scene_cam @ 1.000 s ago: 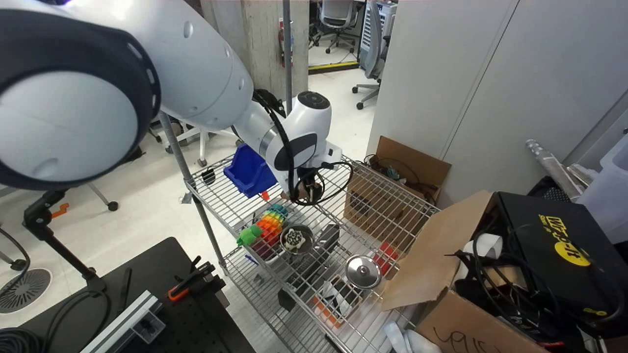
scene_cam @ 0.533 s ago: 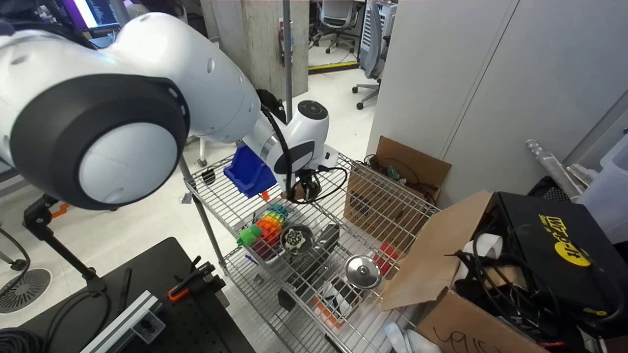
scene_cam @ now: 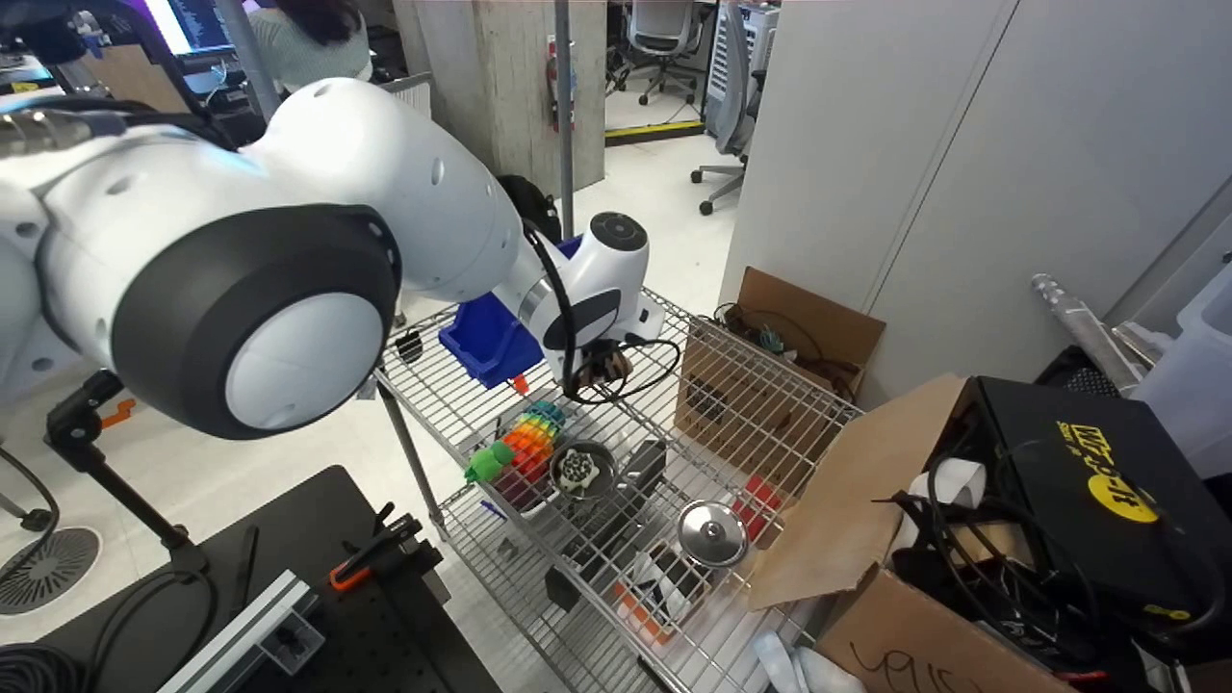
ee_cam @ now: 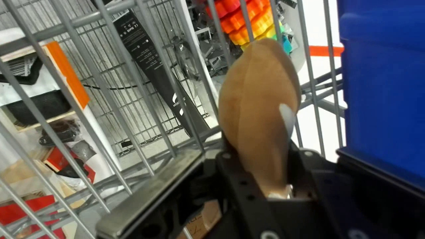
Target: Move the bread roll to the right
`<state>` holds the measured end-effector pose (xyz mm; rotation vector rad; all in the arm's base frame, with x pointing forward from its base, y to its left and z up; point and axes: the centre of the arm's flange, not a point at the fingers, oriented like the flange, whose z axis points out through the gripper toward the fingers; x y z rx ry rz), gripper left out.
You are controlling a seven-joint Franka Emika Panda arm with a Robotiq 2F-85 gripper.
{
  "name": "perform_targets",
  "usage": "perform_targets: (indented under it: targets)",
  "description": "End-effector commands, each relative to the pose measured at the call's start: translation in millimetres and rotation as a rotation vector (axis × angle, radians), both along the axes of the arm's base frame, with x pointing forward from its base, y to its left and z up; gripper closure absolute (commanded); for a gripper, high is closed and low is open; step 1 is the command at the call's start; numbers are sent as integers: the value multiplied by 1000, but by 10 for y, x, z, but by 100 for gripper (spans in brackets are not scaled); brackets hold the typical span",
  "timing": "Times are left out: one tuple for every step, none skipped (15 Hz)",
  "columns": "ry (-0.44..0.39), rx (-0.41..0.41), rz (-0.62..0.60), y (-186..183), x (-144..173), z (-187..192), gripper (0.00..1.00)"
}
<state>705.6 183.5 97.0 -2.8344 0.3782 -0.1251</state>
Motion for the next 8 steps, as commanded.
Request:
perform_targets:
  targets:
    - [-47,68,-5,37,50,400,97]
    - [-66,76,6,15,36,576,99]
    - [-78,79,2,-19,53,700,100]
    - [-86,79,-6,-91,86,812,96]
    - [-92,65,-26,-209,153,885,100]
    - [-104,51,-43,-314,218,945,97]
    - [-104,34,-67,-466,316,947,97]
    - [-107,15,-88,-600,391,942,97]
